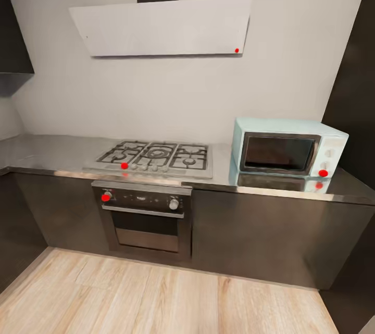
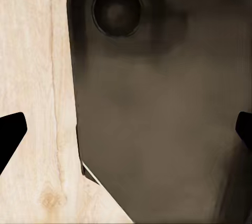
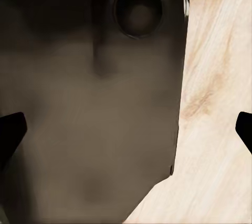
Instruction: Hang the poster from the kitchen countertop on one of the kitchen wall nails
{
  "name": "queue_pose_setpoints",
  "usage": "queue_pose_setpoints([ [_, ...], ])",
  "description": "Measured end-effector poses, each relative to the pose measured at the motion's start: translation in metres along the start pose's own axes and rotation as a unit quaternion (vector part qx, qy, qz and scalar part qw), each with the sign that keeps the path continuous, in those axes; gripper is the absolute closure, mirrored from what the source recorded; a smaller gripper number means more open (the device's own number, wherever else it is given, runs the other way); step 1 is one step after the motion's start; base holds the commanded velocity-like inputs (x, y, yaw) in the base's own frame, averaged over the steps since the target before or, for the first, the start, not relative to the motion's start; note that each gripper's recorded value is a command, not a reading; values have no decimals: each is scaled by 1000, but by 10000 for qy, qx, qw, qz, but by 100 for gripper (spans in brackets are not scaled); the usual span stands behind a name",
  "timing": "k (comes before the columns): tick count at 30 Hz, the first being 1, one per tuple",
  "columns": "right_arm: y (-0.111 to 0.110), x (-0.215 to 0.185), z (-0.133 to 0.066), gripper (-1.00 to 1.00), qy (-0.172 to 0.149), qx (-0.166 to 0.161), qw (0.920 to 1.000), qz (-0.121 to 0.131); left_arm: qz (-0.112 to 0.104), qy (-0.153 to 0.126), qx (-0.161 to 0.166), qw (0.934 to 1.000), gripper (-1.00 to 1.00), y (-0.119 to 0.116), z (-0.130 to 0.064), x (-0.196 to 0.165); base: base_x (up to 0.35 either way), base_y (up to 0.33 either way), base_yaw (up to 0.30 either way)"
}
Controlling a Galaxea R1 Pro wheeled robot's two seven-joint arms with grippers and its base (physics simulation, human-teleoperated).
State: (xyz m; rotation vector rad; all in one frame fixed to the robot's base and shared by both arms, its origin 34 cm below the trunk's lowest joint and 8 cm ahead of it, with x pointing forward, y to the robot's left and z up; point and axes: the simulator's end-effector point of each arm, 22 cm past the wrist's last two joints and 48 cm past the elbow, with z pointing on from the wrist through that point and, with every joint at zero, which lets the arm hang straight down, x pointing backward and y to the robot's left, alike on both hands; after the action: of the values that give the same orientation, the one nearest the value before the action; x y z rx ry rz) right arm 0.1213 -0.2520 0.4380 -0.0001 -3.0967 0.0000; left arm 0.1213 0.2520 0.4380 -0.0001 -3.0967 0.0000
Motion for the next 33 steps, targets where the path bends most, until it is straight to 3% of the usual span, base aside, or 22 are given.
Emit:
queue_pose_setpoints([
  [7, 2, -1, 0, -100, -2, -22, 10000, 56, 14, 66, 142, 9999, -100, -24, -1, 16, 0, 0, 0],
  [14, 2, -1, 0, -100, -4, -22, 10000, 56, 10, 149, 139, 9998, -100, -23, -1, 29, 0, 0, 0],
  [22, -16, -57, -3, -100, -487, 105, 9987, 45, -21, 134, 9, 9999, -100, -3, -2, 43, 0, 0, 0],
  [23, -17, -89, -7, -100, -818, 114, 9966, 42, -20, -220, -22, 9998, -100, 2, -2, 14, 0, 0, 0],
  [24, -18, -154, -22, -100, -1512, 122, 9884, 33, -14, -876, -44, 9961, -100, 5, -9, -48, 0, 0, 0],
  [25, -19, -239, -57, -100, -2460, 128, 9692, 17, -8, -1807, -67, 9835, -100, 8, -33, -135, 0, 0, 0],
  [26, -19, -299, -96, -100, -3179, 132, 9480, 0, -1, -2542, -83, 9671, -100, 10, -63, -201, 0, 0, 0],
  [27, -20, -296, -94, -100, -3157, 140, 9488, -3, 1, -2628, -94, 9648, -100, 12, -68, -207, 0, 0, 0],
  [28, -21, -311, -105, -100, -3372, 151, 9413, -18, 14, -2818, -117, 9594, -100, 15, -78, -223, 0, 0, 0],
  [29, -21, -311, -105, -100, -3379, 151, 9411, -18, 14, -2825, -117, 9592, -100, 15, -78, -224, 0, 0, 0],
  [33, -28, -334, -125, -100, -3853, 203, 9225, -58, 32, -3260, -159, 9452, -100, 21, -97, -251, 0, 0, 0],
])
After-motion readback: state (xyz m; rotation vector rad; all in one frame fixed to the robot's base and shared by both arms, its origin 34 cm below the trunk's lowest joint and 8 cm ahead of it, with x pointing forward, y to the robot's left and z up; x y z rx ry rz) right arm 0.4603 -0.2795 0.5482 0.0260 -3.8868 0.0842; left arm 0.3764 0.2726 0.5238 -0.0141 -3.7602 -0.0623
